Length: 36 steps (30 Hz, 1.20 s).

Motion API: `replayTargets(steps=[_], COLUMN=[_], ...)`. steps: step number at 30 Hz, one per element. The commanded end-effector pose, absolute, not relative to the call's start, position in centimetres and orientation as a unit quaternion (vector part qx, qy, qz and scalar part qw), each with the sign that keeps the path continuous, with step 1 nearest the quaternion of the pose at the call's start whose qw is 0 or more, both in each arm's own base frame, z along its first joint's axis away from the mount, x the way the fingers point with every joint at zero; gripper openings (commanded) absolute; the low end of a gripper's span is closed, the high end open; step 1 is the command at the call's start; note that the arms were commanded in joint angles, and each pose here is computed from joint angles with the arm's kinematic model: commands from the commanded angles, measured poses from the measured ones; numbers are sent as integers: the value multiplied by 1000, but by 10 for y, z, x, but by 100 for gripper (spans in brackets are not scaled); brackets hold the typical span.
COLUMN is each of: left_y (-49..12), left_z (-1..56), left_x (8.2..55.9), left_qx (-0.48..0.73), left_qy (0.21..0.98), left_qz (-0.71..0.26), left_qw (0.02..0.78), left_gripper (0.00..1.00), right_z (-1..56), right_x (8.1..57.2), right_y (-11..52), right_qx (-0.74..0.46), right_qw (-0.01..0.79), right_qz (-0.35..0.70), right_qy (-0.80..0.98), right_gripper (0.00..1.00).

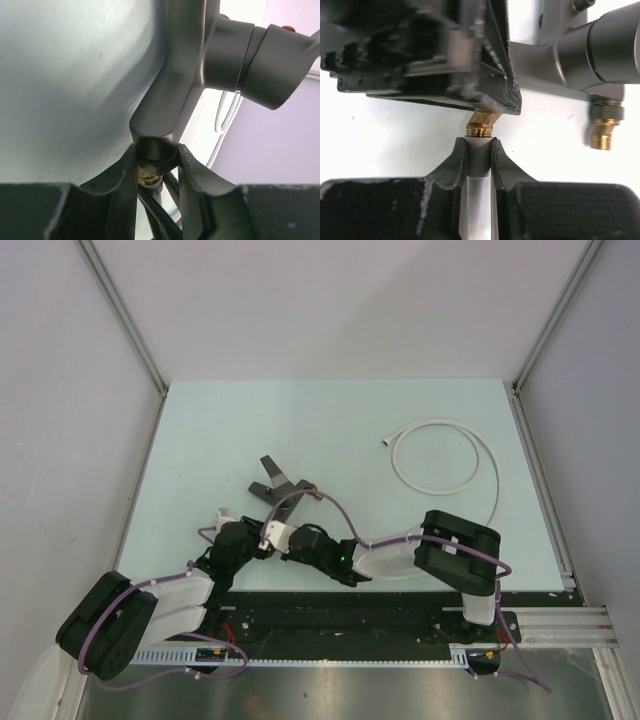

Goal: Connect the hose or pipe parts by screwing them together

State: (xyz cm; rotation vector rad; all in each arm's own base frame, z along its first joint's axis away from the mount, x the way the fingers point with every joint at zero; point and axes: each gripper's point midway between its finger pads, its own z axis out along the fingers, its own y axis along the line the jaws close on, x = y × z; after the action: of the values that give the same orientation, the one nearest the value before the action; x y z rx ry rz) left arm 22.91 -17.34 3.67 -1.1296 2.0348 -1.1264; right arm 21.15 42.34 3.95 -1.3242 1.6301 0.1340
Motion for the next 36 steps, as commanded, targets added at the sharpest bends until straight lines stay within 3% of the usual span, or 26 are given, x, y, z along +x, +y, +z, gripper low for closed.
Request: replayTargets(steps=[1,12,24,27,29,32,36], left_y=[-179,-178,-177,-177,-178,-178,-178], left_z=[40,37,39,41,41,40,40], left_x=[214,215,216,216,216,215,215], left_qx=[-400,-401,-404,-403,-403,-404,-405], left_qy=[748,752,747,745,746,747,746], left_qz=[-458,-451,-454,-457,-457,-457,-457], left_qw=[266,265,270,271,269,266,267], left_gripper=[0,0,0,0,0,0,0], right_z=[79,107,130,137,138,133,126], right_x=[208,210,193,192,194,199,213], right_y=[451,445,446,448,448,446,439], right_qx=[-508,-390,-325,-320,-315,-313,-341], right_qw=[462,285,169,171,173,188,258], right_qz=[244,541,682,685,677,648,569], right_qy=[684,689,633,632,642,669,702], right_gripper=[0,0,3,11,25,36,50])
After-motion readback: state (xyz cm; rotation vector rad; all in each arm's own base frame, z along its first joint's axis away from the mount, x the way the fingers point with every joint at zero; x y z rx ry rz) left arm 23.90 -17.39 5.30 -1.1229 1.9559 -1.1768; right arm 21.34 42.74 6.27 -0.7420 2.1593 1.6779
